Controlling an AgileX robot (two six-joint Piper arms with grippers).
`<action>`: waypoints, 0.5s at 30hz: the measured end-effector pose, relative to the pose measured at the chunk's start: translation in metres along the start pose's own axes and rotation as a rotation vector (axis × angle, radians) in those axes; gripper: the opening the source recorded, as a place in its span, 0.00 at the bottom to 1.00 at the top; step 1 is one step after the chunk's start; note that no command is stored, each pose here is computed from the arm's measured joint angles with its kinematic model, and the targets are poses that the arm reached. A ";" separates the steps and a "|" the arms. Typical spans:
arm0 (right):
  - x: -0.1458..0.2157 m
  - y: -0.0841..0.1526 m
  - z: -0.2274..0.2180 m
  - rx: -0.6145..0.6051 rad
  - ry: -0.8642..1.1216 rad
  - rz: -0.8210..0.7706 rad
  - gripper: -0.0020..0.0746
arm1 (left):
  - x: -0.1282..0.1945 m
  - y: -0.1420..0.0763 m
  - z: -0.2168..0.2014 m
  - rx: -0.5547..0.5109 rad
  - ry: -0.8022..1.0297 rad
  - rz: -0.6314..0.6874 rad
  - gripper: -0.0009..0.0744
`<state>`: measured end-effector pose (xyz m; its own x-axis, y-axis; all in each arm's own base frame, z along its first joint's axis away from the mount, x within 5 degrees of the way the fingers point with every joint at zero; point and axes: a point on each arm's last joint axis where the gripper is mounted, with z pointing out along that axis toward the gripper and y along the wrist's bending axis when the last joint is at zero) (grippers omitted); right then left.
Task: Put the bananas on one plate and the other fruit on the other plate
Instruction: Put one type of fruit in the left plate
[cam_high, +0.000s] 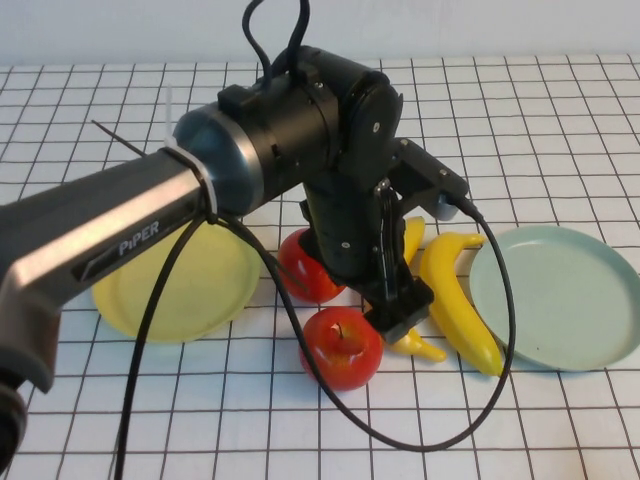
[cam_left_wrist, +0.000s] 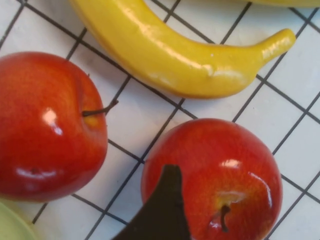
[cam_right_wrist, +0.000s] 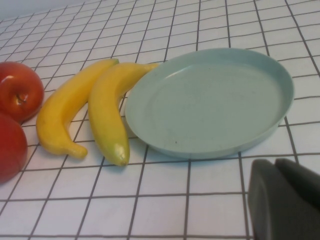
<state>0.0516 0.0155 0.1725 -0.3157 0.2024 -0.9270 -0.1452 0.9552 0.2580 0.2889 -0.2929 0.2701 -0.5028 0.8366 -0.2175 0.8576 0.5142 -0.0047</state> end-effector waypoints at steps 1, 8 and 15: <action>0.000 0.000 0.000 0.000 0.000 0.000 0.00 | 0.000 0.000 0.000 0.000 0.002 -0.005 0.90; 0.000 0.000 0.000 0.000 0.000 0.000 0.00 | 0.013 0.001 0.019 -0.008 0.083 -0.006 0.90; 0.000 0.000 0.000 0.000 0.000 0.000 0.00 | 0.018 0.004 0.025 -0.040 0.118 0.009 0.90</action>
<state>0.0516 0.0155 0.1725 -0.3157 0.2024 -0.9270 -0.1452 0.9552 0.2580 0.2858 -0.2811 0.2417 -0.5059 0.8566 -0.1013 0.8586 0.5114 0.0361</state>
